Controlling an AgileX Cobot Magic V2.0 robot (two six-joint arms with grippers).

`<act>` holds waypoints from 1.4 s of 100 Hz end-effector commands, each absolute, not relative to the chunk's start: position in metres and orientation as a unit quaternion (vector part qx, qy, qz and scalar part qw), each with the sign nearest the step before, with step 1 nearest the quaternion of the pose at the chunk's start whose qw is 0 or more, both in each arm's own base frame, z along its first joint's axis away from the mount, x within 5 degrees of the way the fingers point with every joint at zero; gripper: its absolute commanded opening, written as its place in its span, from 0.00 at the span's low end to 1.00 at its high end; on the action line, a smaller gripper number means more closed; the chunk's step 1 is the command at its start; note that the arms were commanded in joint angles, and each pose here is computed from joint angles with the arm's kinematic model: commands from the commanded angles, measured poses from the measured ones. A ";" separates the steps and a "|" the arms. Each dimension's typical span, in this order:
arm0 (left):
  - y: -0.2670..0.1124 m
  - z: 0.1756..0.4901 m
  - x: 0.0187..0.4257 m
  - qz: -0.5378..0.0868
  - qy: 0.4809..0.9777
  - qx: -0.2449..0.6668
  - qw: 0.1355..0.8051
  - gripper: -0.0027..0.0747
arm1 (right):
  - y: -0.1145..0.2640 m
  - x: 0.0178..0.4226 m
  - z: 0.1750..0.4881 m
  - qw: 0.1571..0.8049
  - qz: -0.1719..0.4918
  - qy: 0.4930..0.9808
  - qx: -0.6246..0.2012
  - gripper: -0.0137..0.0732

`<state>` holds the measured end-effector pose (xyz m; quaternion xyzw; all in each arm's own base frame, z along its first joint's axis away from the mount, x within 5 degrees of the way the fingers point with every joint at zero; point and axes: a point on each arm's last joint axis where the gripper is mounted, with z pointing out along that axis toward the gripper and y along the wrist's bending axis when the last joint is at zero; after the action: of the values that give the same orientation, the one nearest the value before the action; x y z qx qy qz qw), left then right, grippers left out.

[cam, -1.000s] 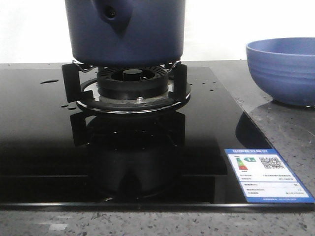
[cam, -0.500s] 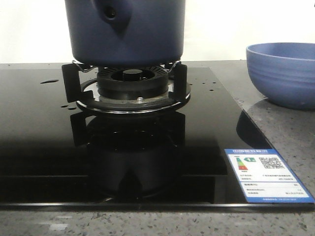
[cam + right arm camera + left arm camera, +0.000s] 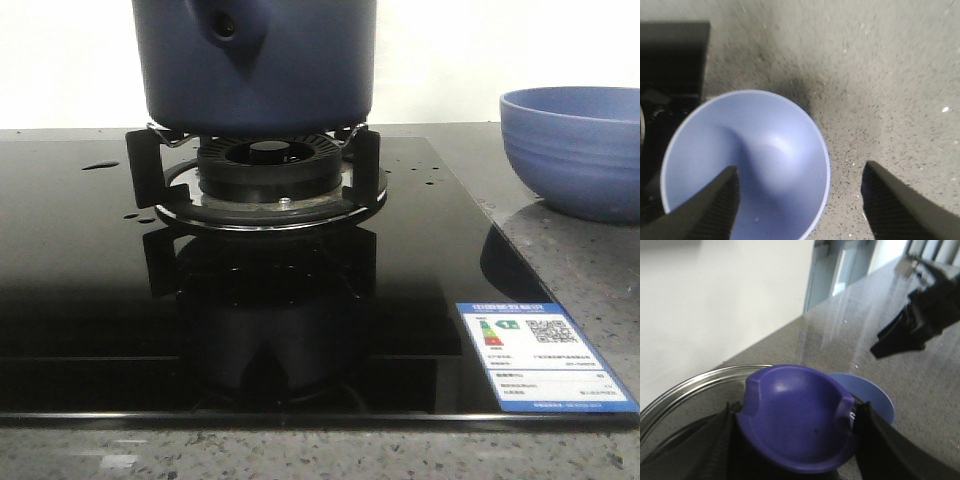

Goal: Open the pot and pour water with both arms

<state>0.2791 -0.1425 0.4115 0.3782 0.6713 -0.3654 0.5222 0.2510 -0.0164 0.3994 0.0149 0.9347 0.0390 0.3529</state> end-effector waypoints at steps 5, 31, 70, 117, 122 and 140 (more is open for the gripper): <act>-0.149 0.431 0.277 -0.381 0.643 0.359 0.559 0.47 | -0.015 0.234 0.427 0.409 0.034 0.912 0.007 0.69; -0.153 0.413 0.293 -0.372 0.663 0.362 0.539 0.47 | -0.014 0.226 0.432 0.418 0.033 0.908 0.006 0.69; -0.155 0.402 0.301 -0.375 0.673 0.360 0.526 0.47 | -0.014 0.227 0.432 0.422 0.033 0.906 0.006 0.69; -0.156 0.396 0.304 -0.365 0.679 0.371 0.517 0.47 | -0.014 0.227 0.433 0.425 0.032 0.905 0.007 0.69; -0.156 0.395 0.305 -0.365 0.680 0.371 0.517 0.47 | -0.014 0.227 0.433 0.425 0.032 0.905 0.007 0.69; -0.156 0.394 0.305 -0.365 0.681 0.370 0.515 0.58 | -0.014 0.227 0.433 0.423 0.032 0.906 0.007 0.69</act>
<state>0.3150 -0.1553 0.3644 0.3801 0.7117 -0.3462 0.4786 0.2327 -0.0139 0.4125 0.0090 0.9281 0.0377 0.3703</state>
